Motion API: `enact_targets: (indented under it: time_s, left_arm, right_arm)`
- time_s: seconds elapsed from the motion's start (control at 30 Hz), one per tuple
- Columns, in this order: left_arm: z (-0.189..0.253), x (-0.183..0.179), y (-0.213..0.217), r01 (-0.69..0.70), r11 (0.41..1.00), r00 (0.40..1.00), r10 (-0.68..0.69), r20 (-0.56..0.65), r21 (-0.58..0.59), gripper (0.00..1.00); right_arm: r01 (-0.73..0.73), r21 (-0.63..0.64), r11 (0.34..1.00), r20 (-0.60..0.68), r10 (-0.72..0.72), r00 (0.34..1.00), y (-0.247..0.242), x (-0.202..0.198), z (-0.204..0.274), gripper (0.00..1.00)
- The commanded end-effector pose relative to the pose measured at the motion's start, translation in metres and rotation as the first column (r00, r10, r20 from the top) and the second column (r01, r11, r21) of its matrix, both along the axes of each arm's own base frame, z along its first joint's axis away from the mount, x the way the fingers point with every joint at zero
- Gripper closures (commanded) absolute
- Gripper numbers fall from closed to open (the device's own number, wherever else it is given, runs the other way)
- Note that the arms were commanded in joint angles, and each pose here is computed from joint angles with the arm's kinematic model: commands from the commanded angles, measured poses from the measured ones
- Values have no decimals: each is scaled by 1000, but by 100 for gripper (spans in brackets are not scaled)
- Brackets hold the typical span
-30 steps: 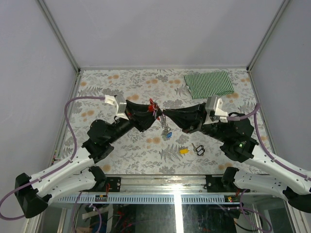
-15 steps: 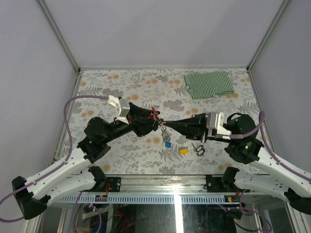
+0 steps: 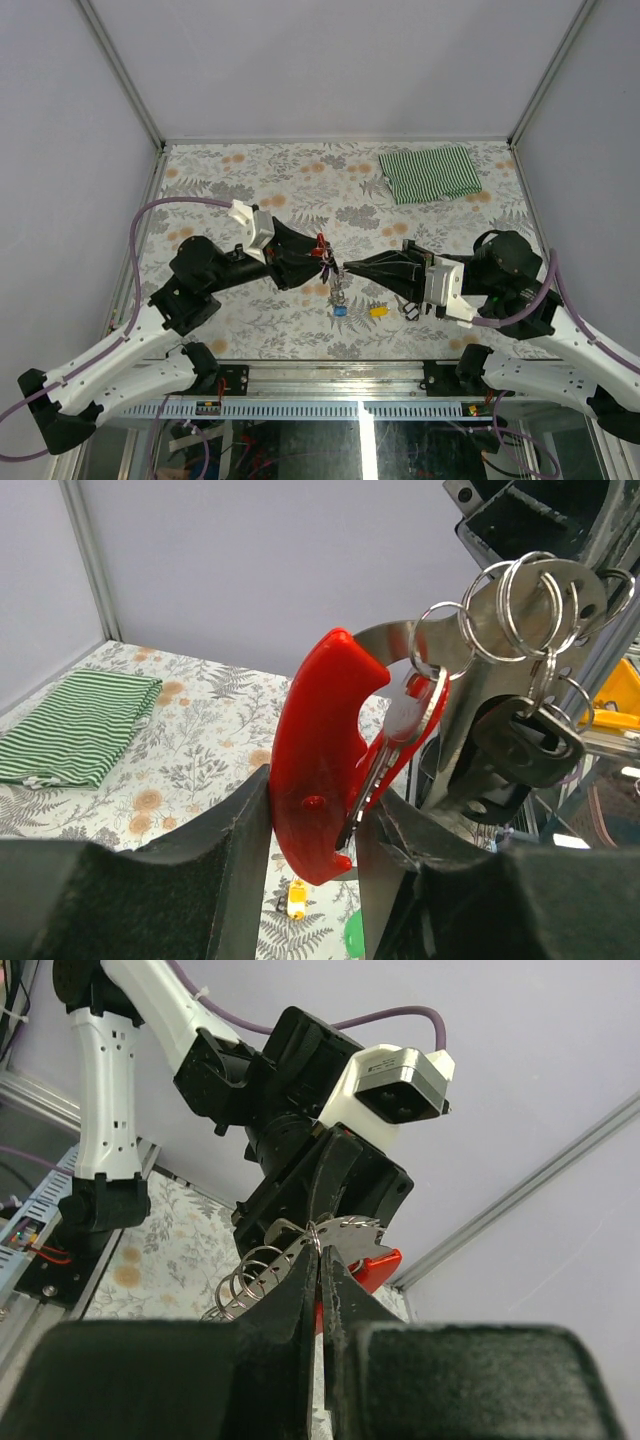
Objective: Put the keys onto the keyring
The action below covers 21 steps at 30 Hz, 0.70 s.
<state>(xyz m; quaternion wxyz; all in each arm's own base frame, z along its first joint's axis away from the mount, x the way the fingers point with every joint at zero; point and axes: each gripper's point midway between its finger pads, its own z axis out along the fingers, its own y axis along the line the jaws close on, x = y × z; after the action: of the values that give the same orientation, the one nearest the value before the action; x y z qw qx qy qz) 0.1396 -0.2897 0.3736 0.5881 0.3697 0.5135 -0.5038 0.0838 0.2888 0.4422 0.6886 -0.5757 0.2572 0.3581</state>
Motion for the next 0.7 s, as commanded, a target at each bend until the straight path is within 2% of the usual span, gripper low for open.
enact_targets:
  time_s: [0.0,0.17,0.67]
  left_arm:
    - [20,-15,0,67,998,995,-66,75,-8,100]
    - [20,-12,2,46,999,996,-46,76,-2,100]
    - [18,13,13,-114,991,992,110,69,63,100]
  right_arm:
    - [42,16,999,146,-44,988,-11,0,20,100]
    - [78,-12,997,191,-74,979,-15,4,21,100]
    - [220,-105,970,211,-194,958,-22,29,4,100]
